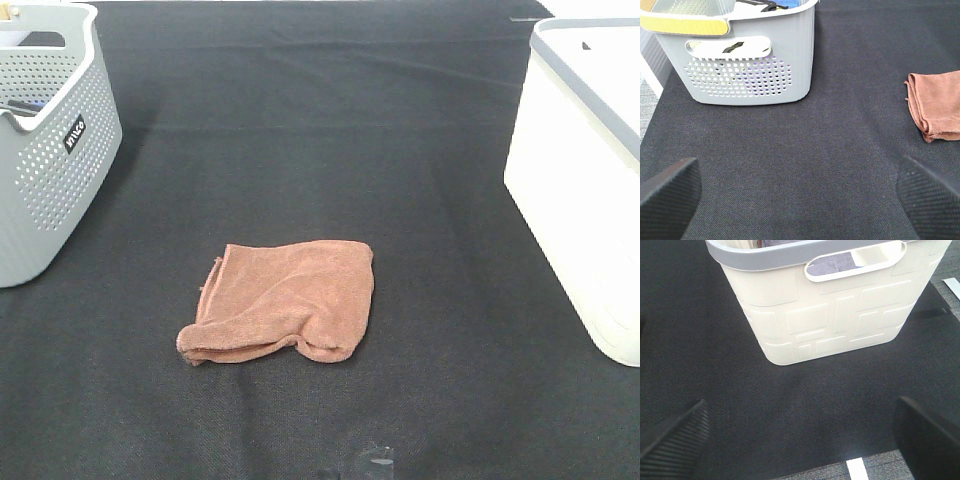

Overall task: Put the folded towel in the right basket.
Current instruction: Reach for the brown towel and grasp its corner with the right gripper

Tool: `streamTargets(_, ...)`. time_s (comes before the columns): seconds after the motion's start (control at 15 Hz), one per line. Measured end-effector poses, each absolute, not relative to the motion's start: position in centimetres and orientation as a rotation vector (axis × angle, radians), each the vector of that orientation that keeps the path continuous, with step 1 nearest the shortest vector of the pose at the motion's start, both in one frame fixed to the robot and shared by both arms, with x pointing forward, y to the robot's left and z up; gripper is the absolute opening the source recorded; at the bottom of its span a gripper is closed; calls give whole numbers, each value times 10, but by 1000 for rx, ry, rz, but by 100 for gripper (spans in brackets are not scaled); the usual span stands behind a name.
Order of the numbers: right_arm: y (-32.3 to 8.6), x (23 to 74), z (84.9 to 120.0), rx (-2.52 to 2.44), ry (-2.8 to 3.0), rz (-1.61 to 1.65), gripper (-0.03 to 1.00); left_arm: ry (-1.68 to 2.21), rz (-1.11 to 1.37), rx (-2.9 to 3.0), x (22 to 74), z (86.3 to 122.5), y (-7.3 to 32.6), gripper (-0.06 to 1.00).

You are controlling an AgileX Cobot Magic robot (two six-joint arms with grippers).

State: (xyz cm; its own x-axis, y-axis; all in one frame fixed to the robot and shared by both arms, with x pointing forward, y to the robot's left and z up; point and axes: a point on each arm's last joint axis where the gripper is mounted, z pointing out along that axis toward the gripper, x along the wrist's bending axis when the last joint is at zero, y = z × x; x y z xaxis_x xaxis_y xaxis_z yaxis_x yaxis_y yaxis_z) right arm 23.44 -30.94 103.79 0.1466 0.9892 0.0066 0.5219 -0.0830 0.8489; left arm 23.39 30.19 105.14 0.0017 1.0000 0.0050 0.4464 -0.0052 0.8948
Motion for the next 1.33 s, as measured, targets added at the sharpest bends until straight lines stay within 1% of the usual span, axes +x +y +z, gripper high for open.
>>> streamTargets(1.33, -309, 234, 1038, 1705, 1466, 824, 96, 1539, 957, 1546, 234, 1051, 302, 99)
